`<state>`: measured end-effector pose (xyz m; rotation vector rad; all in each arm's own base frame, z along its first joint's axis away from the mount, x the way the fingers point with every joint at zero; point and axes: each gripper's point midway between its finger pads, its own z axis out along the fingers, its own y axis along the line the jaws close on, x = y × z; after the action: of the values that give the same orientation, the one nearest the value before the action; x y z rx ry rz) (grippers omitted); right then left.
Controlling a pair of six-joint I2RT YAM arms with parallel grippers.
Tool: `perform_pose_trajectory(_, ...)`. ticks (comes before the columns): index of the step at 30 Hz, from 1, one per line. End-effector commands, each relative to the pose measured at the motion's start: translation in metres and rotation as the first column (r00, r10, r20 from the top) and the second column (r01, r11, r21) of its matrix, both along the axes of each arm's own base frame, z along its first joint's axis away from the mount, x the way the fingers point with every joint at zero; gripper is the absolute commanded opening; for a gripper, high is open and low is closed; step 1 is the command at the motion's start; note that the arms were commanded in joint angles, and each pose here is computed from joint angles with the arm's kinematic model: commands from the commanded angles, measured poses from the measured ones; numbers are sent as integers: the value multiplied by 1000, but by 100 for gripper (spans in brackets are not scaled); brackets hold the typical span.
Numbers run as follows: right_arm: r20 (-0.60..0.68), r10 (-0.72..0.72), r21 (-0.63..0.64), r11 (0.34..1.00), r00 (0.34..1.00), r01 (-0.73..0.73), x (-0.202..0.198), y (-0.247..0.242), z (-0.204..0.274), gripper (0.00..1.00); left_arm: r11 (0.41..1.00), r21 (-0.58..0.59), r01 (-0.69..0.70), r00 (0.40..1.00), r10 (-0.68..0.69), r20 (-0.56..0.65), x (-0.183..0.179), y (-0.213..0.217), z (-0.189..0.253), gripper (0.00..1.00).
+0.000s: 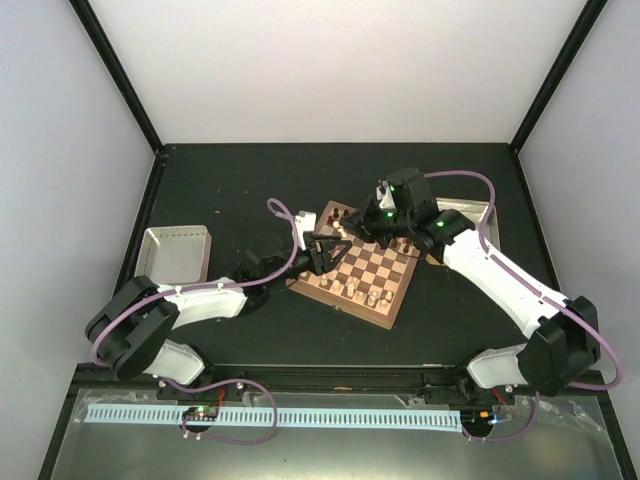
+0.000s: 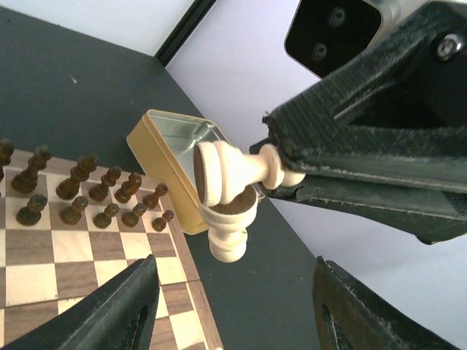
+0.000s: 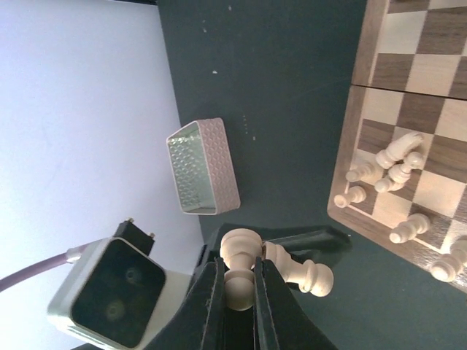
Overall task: Set up the chess pieces on the board
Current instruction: Pick up the chess piece from the chessboard.
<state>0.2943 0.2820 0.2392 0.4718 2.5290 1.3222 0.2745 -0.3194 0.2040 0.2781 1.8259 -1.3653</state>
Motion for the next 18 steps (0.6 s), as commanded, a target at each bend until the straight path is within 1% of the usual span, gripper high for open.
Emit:
perform_pose_trajectory(1,37,8,79,997,999,-11,-5,6,25,8,999,-22,-31,981,35,192,9,-9,35,58)
perform_pose_trajectory(5,42,10,87,996,999,-14,-8,4,28,8,999,-35,-39,966,47,253,10,-10,44,51)
perform_pose_trajectory(14,46,21,104,994,999,-25,-11,5,31,8,997,-38,-73,960,80,267,20,-12,50,38)
perform_pose_trajectory(18,45,21,99,995,999,-26,-12,4,29,8,996,-27,-79,960,84,269,22,-14,49,24)
